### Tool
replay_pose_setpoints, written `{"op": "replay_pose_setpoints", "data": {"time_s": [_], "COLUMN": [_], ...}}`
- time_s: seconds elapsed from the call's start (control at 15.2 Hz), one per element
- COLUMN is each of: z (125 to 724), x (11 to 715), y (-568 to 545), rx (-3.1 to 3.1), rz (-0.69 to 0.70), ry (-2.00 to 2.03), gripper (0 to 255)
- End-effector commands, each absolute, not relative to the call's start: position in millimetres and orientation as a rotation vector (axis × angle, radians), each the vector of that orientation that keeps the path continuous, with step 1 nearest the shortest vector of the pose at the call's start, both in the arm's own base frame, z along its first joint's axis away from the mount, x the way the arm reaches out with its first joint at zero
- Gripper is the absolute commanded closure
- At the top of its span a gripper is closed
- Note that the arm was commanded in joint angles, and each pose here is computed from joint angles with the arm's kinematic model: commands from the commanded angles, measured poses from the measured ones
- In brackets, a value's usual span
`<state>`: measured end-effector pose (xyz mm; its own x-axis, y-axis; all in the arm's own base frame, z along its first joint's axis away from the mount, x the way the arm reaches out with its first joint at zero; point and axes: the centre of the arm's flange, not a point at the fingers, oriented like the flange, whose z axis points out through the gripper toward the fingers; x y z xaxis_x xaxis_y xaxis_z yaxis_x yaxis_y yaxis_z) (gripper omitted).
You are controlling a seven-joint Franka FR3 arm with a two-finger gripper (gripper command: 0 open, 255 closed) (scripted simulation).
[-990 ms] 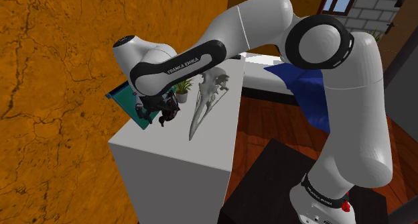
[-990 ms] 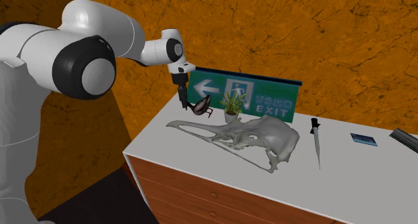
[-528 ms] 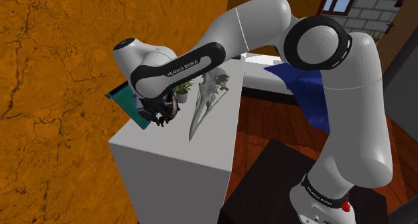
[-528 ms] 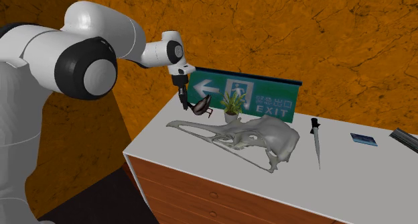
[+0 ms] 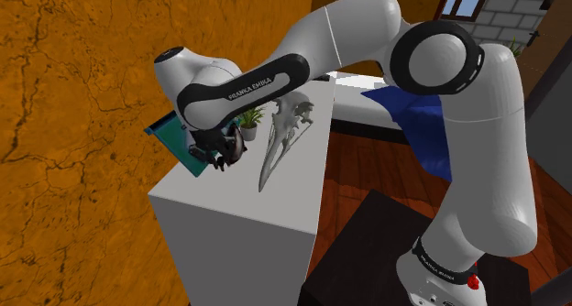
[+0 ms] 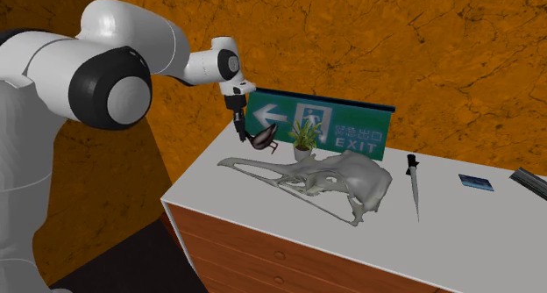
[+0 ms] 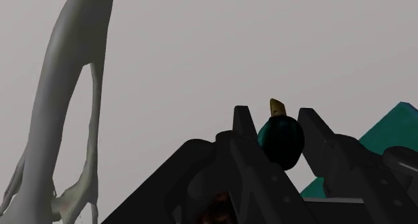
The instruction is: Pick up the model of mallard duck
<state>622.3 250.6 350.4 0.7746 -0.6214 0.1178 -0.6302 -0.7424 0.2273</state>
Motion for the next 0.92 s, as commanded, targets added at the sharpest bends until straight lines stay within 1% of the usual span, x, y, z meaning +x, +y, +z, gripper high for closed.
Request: {"op": "replay_pose_setpoints", "data": {"time_s": [0.0,0.73,0.86], "z": [360.5,418.6,419.4], "x": [621.8,621.8,621.8], "y": [250.0,250.0,250.0], "rx": [2.715,2.715,2.715], "rz": [0.05,0.05,0.05], "ry": [-0.975,-0.975,-0.975], "gripper": [255,255,255]}}
